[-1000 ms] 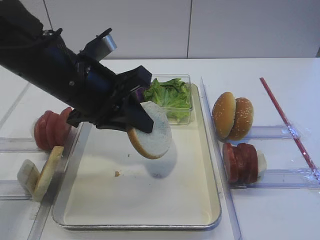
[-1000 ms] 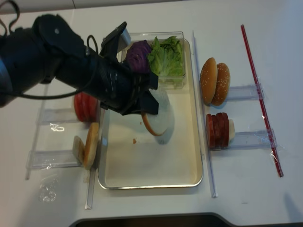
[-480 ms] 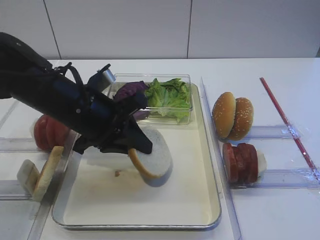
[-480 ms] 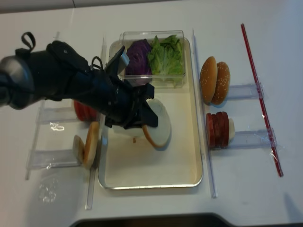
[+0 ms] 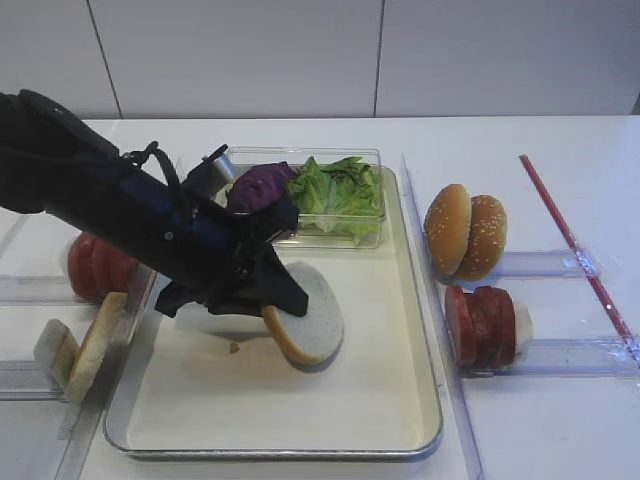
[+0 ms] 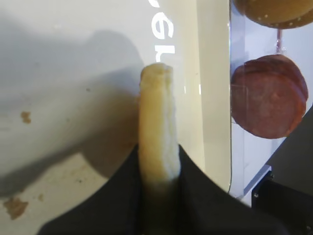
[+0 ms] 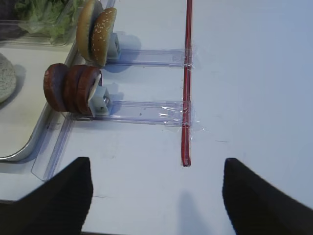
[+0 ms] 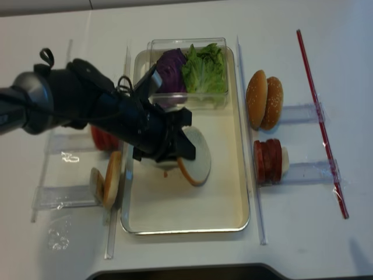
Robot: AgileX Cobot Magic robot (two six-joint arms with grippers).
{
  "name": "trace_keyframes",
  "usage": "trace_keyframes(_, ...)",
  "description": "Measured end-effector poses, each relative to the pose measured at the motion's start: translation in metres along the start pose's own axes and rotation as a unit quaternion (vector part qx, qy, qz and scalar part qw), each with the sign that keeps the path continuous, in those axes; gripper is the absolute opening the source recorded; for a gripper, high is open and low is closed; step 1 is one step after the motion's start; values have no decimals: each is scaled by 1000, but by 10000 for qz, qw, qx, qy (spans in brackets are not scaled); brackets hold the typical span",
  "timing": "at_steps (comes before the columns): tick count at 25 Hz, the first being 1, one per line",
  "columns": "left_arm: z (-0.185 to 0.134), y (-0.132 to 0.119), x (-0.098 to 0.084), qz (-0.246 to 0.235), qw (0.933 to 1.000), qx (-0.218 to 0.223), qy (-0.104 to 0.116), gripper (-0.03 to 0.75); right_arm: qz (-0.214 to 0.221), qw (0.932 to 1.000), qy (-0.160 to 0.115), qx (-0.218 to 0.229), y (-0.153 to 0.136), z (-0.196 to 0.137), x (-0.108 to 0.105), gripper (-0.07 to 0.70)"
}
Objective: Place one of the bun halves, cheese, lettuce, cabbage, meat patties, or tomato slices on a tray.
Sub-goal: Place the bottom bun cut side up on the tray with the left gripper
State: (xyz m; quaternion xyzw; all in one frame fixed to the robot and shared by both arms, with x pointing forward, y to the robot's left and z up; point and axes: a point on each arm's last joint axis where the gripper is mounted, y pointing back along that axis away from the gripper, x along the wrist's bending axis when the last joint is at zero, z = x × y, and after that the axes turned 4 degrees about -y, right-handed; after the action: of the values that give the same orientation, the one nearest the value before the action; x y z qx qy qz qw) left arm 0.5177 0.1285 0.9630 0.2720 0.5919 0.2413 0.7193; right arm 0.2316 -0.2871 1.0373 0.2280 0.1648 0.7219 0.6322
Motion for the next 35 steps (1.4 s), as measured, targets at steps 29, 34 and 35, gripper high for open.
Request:
trace_keyframes(29, 3, 1, 8, 58, 9999, -9, -149, 468, 0, 10000, 0, 0, 0, 0, 0, 0)
trace_keyframes(34, 4, 6, 13, 42, 9999, -2, -115, 470, 0, 10000, 0, 0, 0, 0, 0, 0)
trace_keyframes(35, 4, 6, 13, 54, 9999, 30, -133, 470, 0, 10000, 0, 0, 0, 0, 0, 0)
